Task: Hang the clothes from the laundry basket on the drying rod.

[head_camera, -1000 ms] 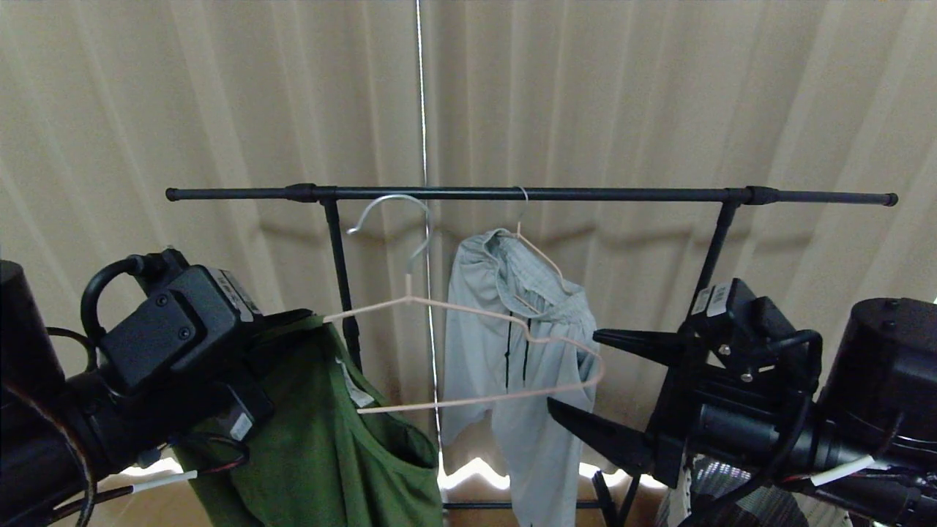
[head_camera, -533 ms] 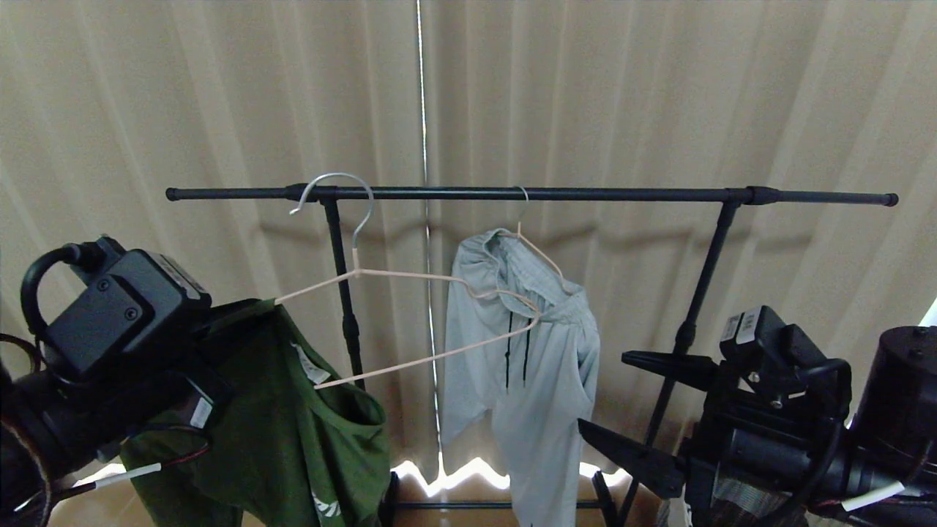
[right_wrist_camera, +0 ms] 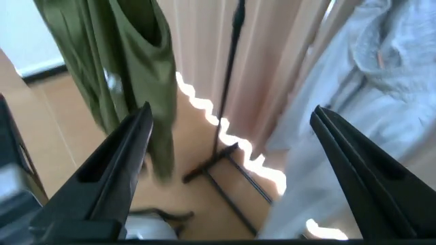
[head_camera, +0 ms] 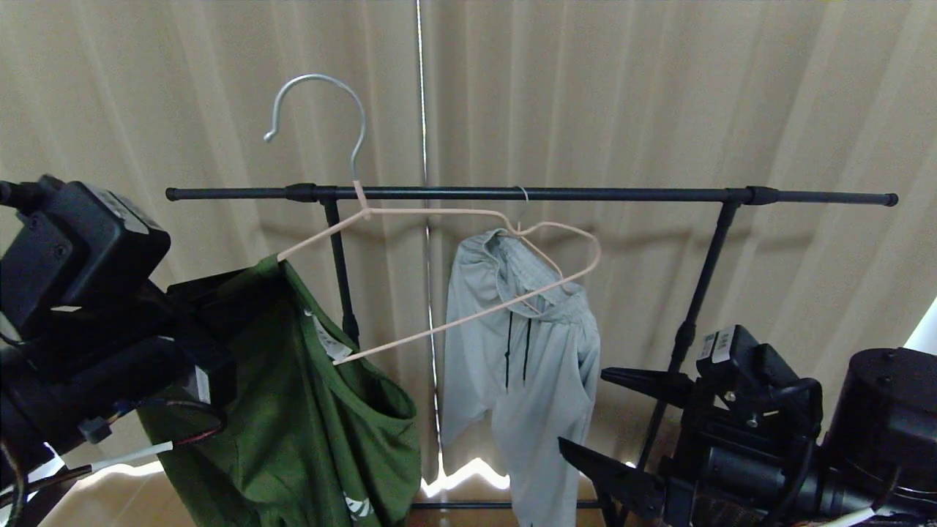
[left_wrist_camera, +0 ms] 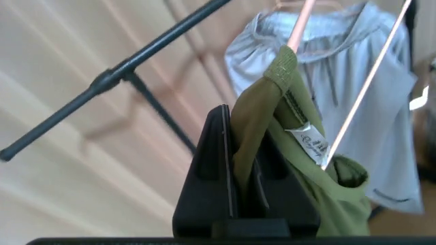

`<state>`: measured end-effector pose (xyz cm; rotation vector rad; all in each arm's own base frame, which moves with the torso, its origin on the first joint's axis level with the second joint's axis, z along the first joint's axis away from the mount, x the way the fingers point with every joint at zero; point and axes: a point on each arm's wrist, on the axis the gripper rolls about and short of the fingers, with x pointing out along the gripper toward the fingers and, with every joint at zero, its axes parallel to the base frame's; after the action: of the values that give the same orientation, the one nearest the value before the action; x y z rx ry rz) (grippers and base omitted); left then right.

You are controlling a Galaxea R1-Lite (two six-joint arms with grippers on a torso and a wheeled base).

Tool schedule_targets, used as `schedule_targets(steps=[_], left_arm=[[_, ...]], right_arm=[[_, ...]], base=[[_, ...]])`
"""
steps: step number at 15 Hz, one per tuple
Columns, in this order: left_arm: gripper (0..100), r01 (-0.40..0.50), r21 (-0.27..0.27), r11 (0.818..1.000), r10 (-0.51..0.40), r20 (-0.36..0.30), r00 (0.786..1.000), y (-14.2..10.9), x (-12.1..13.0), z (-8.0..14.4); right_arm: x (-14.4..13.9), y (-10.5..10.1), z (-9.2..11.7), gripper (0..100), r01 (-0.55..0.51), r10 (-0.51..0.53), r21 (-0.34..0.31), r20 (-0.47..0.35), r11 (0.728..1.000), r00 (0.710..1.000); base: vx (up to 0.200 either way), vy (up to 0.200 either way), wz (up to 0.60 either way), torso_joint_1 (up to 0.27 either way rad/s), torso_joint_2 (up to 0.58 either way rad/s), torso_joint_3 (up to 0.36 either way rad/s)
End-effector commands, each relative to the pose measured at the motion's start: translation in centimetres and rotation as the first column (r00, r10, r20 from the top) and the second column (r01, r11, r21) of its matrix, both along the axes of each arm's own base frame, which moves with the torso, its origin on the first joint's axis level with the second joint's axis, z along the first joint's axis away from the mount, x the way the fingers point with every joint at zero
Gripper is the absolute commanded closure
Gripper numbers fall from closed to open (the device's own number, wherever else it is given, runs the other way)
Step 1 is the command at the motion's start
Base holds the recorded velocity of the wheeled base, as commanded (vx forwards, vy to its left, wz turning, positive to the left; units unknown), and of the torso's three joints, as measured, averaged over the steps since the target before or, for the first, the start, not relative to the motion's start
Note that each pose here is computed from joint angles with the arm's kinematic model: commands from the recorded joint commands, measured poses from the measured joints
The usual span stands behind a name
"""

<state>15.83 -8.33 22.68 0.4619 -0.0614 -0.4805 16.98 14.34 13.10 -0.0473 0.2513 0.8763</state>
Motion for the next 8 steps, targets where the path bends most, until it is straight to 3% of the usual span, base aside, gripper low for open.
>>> schedule_targets(steps=[1,4,8], left_arm=[[100,0.076,-0.030,0.997,-0.075,0.015,0.997,-1.1,-0.7,0.7],[100,0.140,-0.067,0.988,-0.138,0.029,0.990,-2.1,-1.3,1.5],[100,0.192,-0.077,0.978,-0.189,0.044,0.981,-2.5,-2.3,1.8]], right_arm=[[0.5,2.1,-1.4,0,-0.034,0.035,0.029,-0.031,0.999,0.999],[0.9,4.1,-2.6,0,-0.046,0.046,0.045,0.002,0.998,0.999],[1.8,5.4,-2.7,0,-0.048,0.046,0.067,0.029,0.997,0.999]], base=[[0.000,0.000,0.00,0.000,0.00,0.000],[0.000,0.000,0.00,0.000,0.00,0.000],[0.000,0.000,0.00,0.000,0.00,0.000]])
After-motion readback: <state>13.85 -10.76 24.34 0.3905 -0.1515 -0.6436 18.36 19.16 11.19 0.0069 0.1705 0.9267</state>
